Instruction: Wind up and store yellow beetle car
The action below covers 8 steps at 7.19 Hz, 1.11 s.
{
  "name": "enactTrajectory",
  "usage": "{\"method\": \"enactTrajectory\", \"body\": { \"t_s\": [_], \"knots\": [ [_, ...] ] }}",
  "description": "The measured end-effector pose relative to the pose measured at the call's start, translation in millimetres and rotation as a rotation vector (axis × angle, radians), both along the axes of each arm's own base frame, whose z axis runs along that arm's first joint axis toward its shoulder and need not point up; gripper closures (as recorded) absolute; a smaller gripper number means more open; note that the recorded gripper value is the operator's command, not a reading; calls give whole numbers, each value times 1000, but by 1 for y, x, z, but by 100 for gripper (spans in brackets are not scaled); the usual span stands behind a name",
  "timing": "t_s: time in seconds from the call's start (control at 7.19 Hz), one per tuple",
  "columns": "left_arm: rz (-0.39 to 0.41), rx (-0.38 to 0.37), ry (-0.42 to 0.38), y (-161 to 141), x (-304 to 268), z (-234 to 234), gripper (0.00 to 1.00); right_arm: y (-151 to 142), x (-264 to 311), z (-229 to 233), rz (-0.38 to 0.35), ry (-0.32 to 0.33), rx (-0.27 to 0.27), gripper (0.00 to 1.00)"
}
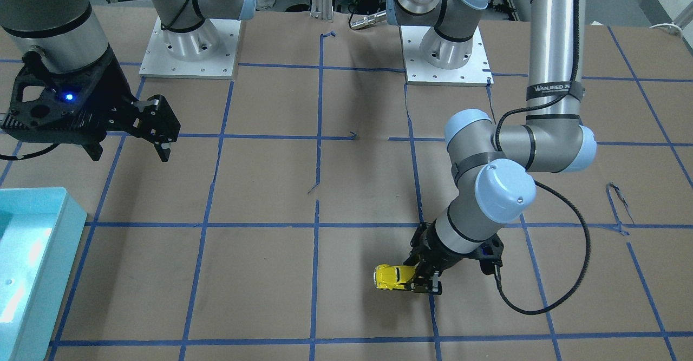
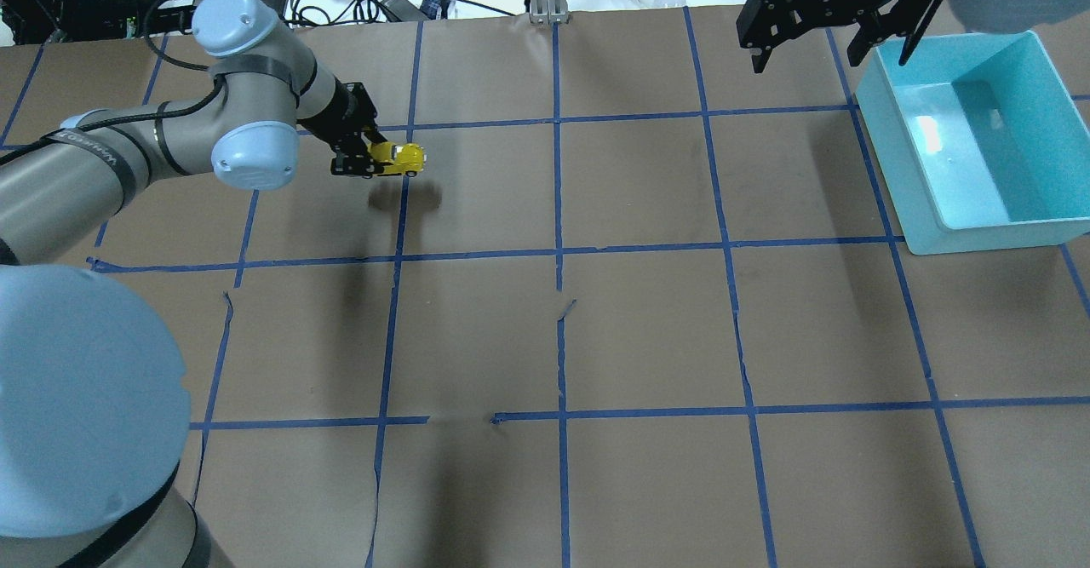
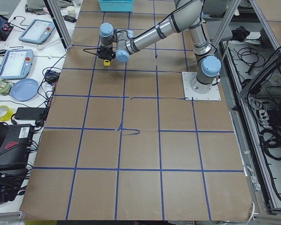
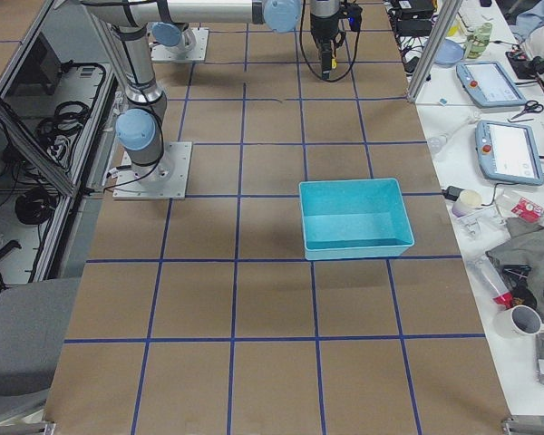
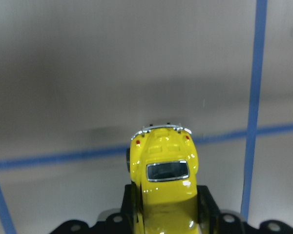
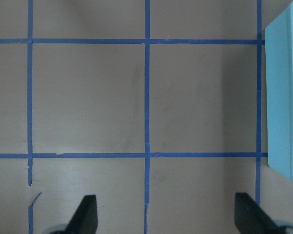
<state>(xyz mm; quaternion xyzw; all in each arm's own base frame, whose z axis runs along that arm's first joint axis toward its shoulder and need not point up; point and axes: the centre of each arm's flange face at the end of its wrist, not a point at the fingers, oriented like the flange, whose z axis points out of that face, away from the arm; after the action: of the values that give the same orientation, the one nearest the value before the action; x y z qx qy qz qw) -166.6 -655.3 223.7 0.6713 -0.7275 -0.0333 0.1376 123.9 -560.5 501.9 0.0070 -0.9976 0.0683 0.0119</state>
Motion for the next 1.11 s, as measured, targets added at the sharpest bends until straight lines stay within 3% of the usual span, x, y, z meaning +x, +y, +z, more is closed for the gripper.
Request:
{"method": "enactTrajectory", "body": {
  "t_s": [0.56, 1.11],
  "knots": [
    [-87, 28, -2, 3, -18, -27, 100, 0, 0, 0, 0, 1, 0, 0],
    [-81, 21, -15, -13, 12, -35, 100, 0, 0, 0, -1, -1, 0, 0]
  ]
}}
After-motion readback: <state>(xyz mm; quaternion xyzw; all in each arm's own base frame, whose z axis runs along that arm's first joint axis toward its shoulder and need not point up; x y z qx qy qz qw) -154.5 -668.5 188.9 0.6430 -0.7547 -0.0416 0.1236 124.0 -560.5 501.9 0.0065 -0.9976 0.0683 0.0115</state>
